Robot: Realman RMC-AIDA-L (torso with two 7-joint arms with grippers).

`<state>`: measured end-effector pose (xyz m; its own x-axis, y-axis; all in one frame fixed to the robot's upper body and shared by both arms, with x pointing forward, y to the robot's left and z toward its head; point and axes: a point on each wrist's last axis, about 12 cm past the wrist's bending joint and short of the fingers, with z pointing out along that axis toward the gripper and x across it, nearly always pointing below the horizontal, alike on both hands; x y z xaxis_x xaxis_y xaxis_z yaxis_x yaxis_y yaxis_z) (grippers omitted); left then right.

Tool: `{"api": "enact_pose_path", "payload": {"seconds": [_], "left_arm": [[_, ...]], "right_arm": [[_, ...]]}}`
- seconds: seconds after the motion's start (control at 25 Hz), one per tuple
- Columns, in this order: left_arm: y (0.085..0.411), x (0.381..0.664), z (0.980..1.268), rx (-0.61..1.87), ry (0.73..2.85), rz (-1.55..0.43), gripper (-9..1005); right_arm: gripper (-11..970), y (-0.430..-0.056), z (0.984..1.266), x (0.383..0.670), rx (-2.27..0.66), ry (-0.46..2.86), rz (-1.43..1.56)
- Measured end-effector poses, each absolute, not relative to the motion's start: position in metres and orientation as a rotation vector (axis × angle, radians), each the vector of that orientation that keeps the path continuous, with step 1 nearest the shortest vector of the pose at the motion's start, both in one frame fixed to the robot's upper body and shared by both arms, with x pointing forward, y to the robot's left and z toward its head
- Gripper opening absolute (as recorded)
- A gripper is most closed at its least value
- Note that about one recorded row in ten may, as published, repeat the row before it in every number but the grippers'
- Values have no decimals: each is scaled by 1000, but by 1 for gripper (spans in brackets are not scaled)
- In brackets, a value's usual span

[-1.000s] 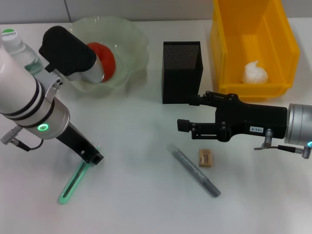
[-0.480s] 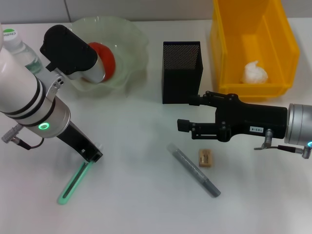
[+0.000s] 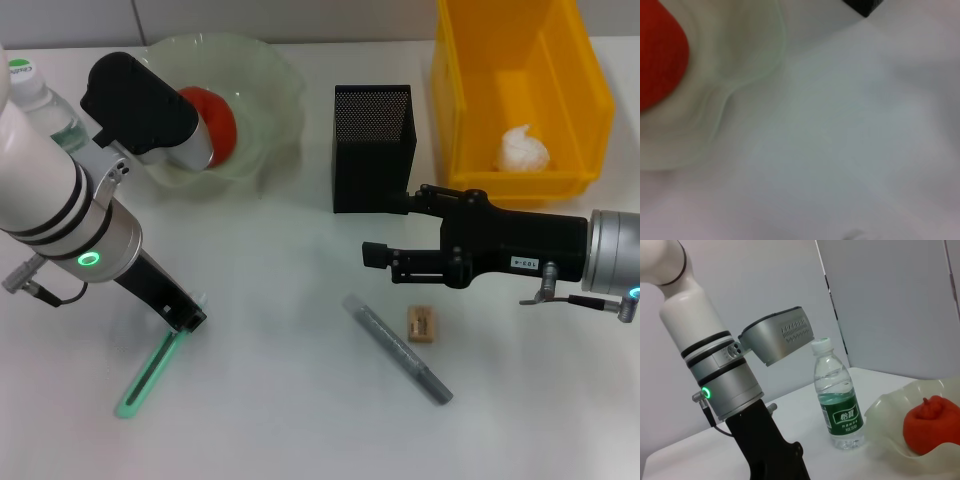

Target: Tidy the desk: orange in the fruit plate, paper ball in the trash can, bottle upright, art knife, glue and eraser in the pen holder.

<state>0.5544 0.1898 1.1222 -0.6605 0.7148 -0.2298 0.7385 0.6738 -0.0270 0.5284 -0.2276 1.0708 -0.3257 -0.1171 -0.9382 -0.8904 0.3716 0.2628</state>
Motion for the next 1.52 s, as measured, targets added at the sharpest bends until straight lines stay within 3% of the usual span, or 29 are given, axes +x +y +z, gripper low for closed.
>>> {"api": "enact_pose_path", "payload": {"seconds": [0.6, 0.8, 1.16, 1.52], "left_arm": [[190, 554, 1120, 1186, 2693, -174, 306], [190, 554, 1120, 1199, 2687, -173, 223], [189, 555, 1121, 1202, 2681, -170, 187], [182, 557, 1163, 1165, 2491, -192, 187]], "right_arm": [[845, -225, 1073, 533, -905, 1708, 1045], [845, -225, 1073, 533, -903, 1710, 1041], [846, -225, 1073, 535, -900, 1712, 1035], [845, -228, 1067, 534, -873, 1731, 1011]]}}
